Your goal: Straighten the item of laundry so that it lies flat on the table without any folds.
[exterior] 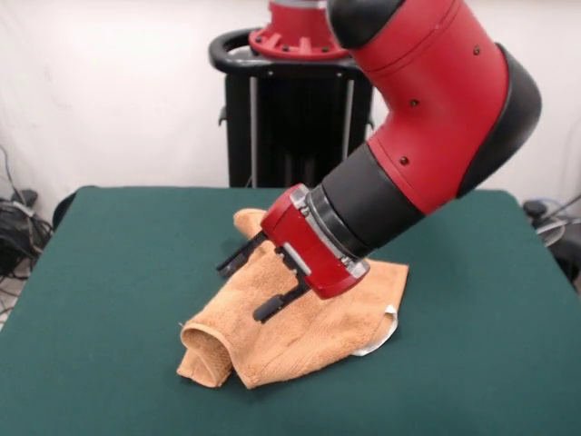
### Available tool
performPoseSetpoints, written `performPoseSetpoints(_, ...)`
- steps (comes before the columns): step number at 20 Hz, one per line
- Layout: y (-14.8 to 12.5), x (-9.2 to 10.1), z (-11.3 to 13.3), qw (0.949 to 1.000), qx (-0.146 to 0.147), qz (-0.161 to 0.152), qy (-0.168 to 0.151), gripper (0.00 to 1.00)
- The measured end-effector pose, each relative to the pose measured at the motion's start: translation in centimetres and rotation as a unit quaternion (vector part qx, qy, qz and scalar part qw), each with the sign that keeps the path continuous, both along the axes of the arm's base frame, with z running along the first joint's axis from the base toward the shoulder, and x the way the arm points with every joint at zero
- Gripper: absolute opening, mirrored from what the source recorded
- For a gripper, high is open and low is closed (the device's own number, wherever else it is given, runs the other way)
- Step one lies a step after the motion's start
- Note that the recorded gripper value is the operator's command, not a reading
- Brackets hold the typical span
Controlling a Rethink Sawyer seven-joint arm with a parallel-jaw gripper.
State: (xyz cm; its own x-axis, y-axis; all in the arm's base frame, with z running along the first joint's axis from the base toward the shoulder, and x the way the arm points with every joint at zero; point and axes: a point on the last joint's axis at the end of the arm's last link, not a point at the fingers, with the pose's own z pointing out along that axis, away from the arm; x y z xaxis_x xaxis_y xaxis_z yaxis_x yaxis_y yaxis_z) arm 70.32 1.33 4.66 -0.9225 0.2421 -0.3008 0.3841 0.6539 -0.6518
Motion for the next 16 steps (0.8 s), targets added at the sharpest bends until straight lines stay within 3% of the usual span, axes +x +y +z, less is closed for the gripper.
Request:
performPoseSetpoints(7, 0.0, 0.2, -1.0, 0.9997, 0.022, -0.004, -0.007, 1.0)
performPoseSetpoints(12, -1.0, 1.3, -2.5, 0.9976, 0.057, -0.004, -0.039, 1.0)
performPoseSetpoints(16, -1.5, 1.6, -2.9, 0.9968, 0.063, 0.0, -0.05, 1.0)
